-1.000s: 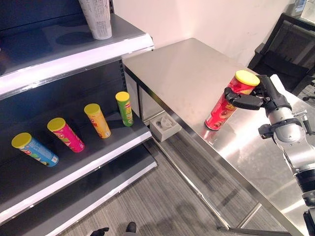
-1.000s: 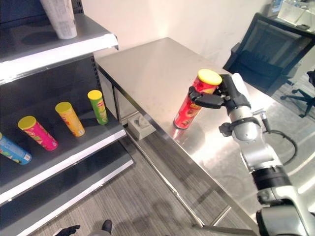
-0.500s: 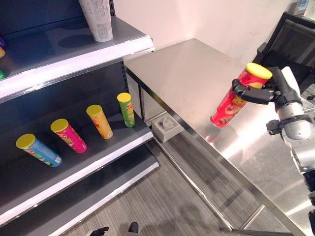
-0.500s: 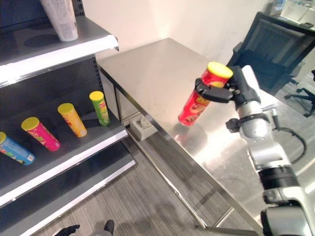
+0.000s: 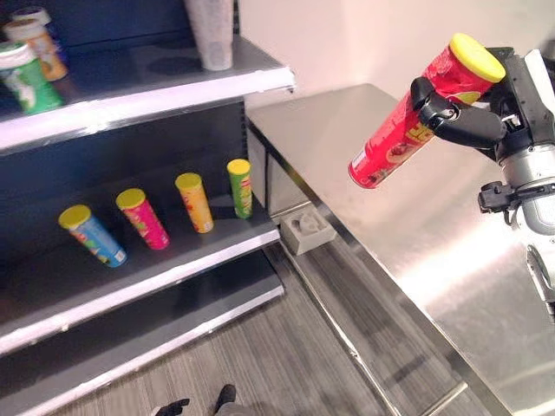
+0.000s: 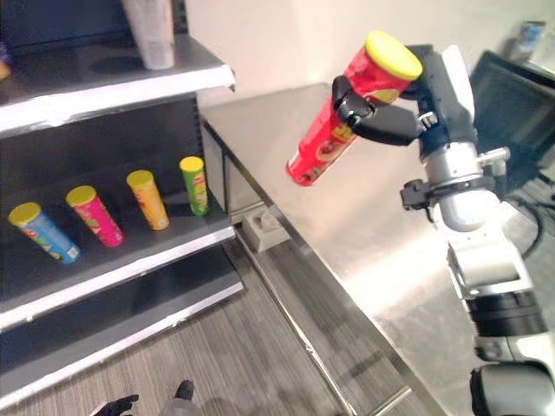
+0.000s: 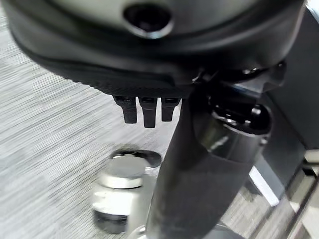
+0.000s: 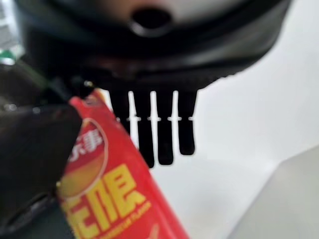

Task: Put the goods on the table back onto the shelves and tidy them up.

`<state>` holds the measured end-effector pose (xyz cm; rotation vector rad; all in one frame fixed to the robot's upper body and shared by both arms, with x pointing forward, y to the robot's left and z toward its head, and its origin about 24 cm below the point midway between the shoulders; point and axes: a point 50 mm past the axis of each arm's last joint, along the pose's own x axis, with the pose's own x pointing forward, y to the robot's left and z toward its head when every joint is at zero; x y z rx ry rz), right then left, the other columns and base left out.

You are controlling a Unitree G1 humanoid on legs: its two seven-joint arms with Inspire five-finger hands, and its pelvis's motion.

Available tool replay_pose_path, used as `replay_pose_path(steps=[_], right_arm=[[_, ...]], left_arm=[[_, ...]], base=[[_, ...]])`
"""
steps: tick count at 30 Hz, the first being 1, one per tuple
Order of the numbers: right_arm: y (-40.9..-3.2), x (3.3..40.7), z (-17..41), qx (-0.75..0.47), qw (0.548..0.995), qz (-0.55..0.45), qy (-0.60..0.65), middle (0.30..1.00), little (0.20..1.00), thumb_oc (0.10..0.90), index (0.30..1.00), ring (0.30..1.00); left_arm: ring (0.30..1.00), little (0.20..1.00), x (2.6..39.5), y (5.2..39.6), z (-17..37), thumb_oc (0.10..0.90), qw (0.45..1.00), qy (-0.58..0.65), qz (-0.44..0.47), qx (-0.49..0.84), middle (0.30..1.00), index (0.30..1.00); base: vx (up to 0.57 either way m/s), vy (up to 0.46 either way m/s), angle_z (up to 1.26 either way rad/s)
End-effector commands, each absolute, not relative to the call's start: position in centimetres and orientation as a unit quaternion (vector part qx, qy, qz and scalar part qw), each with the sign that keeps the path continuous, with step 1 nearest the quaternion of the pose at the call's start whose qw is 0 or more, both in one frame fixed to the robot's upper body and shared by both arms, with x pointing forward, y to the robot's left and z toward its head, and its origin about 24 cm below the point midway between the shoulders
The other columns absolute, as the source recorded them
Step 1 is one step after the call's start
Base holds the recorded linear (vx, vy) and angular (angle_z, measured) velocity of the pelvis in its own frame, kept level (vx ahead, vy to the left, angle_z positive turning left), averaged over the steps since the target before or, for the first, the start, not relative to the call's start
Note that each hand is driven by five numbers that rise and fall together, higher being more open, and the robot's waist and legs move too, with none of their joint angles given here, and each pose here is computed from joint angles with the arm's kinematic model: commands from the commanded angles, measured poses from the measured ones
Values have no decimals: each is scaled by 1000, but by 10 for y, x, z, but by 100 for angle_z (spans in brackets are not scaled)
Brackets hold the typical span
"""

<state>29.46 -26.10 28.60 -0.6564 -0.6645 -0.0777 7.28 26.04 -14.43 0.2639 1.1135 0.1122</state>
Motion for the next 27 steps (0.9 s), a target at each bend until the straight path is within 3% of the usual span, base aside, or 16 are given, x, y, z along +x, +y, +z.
replay_pose_path(steps=[1,16,20,27], right_arm=[[-234,262,357,-275,821,-13,-500,300,300,400,300,300],[-211,268,317,-270,847,62,-454,300,300,400,300,300],[-194,267,307,-311,832,79,-452,300,300,400,300,300],[-180,255,296,-341,815,137,-447,300,300,400,300,300]], left_arm=[[900,900,79,281,-133,800,845,508,54,156,900,900],[900,900,95,270,-130,800,854,485,7,188,900,900],[900,900,101,274,-126,800,849,474,-27,233,900,900],[900,900,93,293,-123,800,833,490,-5,257,900,900]], base=[[-231,-12,101],[-228,185,65],[-268,285,45],[-219,122,11]])
